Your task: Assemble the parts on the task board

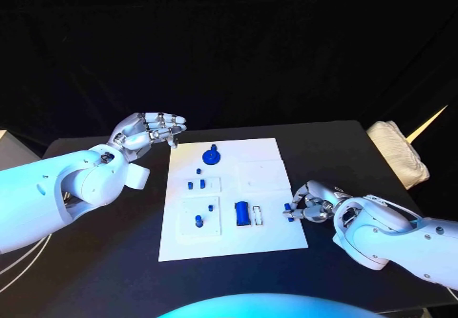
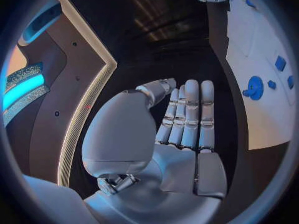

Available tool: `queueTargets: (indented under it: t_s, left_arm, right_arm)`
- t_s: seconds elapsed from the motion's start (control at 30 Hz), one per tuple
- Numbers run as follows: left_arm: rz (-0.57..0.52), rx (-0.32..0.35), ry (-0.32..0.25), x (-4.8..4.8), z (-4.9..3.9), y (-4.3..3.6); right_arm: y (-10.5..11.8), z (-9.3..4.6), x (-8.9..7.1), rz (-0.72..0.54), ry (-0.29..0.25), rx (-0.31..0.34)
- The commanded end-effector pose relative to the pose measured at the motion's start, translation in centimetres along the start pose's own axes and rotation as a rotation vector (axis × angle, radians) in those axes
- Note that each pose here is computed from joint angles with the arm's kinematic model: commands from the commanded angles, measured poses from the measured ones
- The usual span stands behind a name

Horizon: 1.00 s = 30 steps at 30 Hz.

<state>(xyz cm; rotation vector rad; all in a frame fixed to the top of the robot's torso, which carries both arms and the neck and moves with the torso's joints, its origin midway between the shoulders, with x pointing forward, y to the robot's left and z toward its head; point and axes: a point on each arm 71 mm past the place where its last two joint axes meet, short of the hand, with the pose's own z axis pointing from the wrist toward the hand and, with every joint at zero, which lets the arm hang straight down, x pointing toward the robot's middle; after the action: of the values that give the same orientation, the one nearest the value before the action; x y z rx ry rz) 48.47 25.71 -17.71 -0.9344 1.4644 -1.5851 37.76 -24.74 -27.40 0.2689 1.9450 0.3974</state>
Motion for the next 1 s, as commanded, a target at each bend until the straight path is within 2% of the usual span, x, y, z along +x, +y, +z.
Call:
queueTargets:
  t_s: [0.03, 0.27, 0.63, 0.77, 1.0]
  left_arm:
    - [-0.010, 0.007, 0.014, 0.22, 0.06, -0.07]
    - [-0.009, 0.005, 0.013, 0.16, 0.03, -0.07]
    - [-0.010, 0.005, 0.014, 0.17, 0.01, -0.07]
    - [-0.010, 0.005, 0.014, 0.17, 0.00, -0.08]
    - [-0.010, 0.005, 0.015, 0.19, -0.02, -0.09]
  right_arm:
    - [0.0, 0.2, 0.3, -0.034, 0.009, -0.002]
    - [-0.2, 0.7, 0.9, -0.117, 0.062, 0.012]
    - [0.3, 1.0, 1.5, -0.210, 0.085, 0.007]
    - [0.6, 0.9, 1.6, -0.217, 0.084, 0.004]
    - [1.2, 0.6, 1.5, -0.183, 0.046, -0.010]
